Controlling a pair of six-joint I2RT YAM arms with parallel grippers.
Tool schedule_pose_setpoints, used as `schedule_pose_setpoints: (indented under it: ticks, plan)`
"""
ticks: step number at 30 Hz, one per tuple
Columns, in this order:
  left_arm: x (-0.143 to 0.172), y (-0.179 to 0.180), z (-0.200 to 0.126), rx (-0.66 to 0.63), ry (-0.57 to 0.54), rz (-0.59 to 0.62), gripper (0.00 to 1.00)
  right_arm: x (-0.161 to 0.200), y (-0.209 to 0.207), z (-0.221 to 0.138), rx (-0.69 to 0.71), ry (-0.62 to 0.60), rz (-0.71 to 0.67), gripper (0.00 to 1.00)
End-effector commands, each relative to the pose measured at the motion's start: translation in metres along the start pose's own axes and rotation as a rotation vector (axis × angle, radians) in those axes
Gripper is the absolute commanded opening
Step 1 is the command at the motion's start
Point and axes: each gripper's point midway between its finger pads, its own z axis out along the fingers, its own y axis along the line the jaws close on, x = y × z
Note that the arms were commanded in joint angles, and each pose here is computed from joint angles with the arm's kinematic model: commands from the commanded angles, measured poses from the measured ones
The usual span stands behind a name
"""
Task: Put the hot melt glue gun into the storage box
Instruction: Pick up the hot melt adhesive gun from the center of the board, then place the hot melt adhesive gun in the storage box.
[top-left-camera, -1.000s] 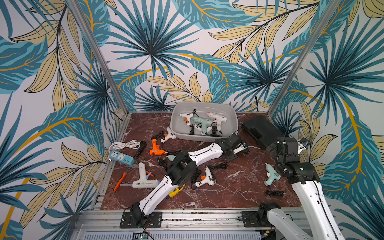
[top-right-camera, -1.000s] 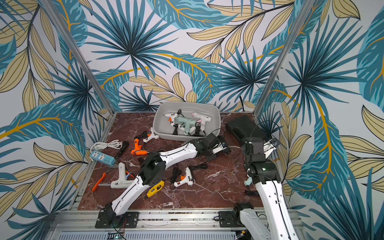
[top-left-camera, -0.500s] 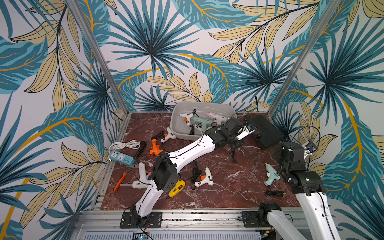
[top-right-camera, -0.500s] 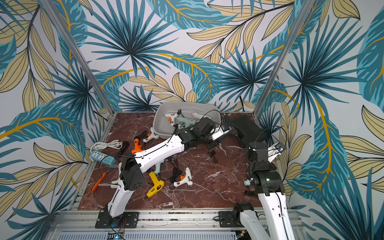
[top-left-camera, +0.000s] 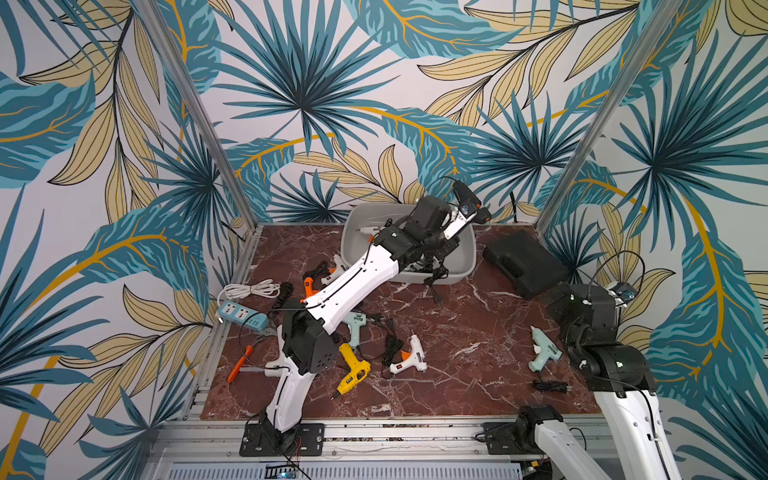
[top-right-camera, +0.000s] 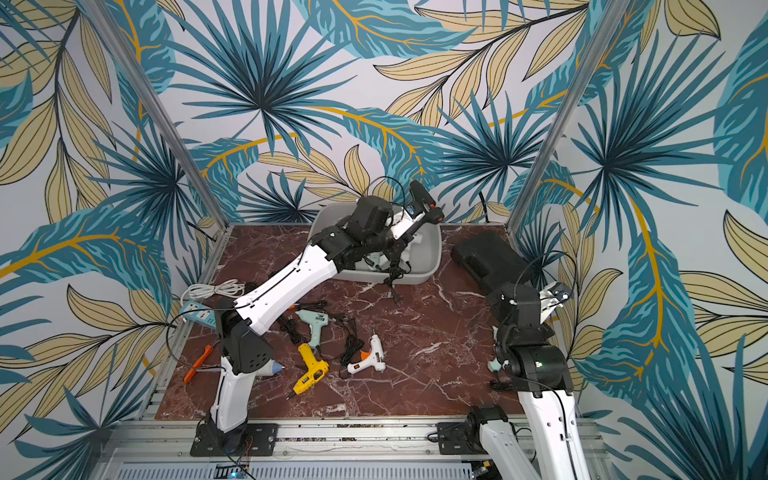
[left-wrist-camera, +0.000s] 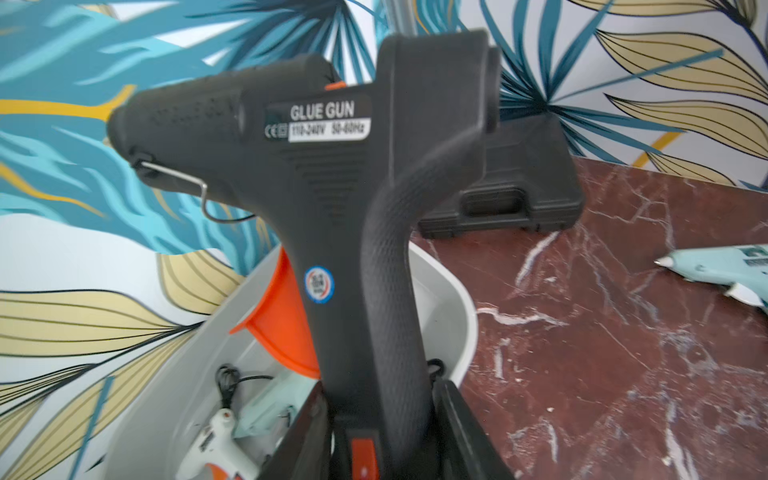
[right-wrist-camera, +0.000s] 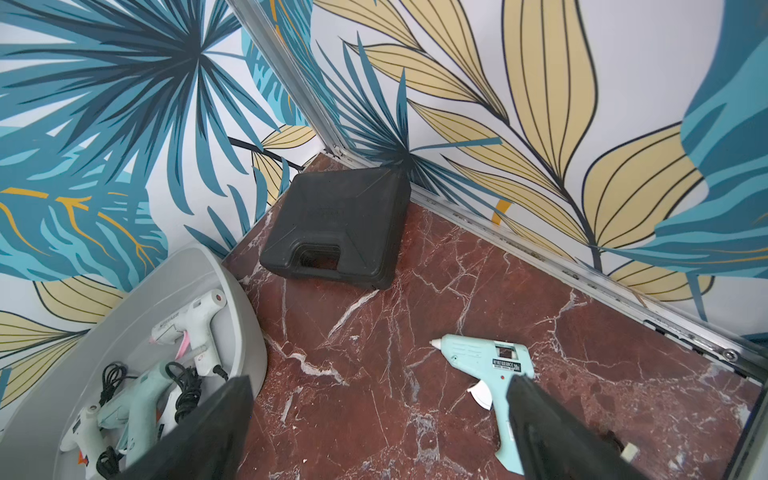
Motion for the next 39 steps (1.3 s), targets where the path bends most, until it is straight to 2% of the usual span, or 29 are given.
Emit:
schedule_pose_setpoints:
  ticks: [1, 8, 14, 19, 22, 28, 31, 32, 36, 39]
  plan:
    - [-0.064, 0.052, -0.054, -0.078, -0.209, 0.048, 0.0, -0.001, 0.011, 0.004, -0.033, 0.011, -0.005, 0.99]
    - [-0.048, 0.115, -0.055, -0.103, -0.229, 0.107, 0.0, 0.013, 0.024, 0.018, -0.06, 0.065, -0.004, 0.99]
    - [-0.001, 0.129, -0.021, -0.015, -0.185, 0.205, 0.0, 0.022, 0.028, 0.023, -0.074, 0.092, -0.004, 0.99]
    - [0.031, 0.107, 0.014, 0.145, -0.188, 0.272, 0.0, 0.028, 0.026, 0.026, -0.073, 0.106, -0.007, 0.99]
    - [0.046, 0.086, 0.031, 0.261, -0.207, 0.267, 0.0, 0.03, 0.026, 0.026, -0.077, 0.114, -0.014, 0.99]
    - [0.087, 0.051, 0.066, 0.383, -0.155, 0.296, 0.0, 0.028, 0.025, 0.023, -0.081, 0.11, -0.022, 0.99]
    - [0.095, 0.034, 0.073, 0.442, -0.153, 0.299, 0.0, 0.028, 0.026, 0.023, -0.081, 0.111, -0.023, 0.99]
    - [0.11, 0.026, 0.084, 0.473, -0.132, 0.285, 0.0, 0.028, 0.026, 0.023, -0.082, 0.113, -0.024, 1.0]
    - [0.131, 0.008, 0.101, 0.512, -0.089, 0.297, 0.0, 0.03, 0.027, 0.023, -0.089, 0.124, -0.026, 0.99]
    - [0.15, 0.005, 0.122, 0.439, -0.005, 0.35, 0.0, 0.032, 0.026, 0.022, -0.087, 0.132, -0.033, 1.0]
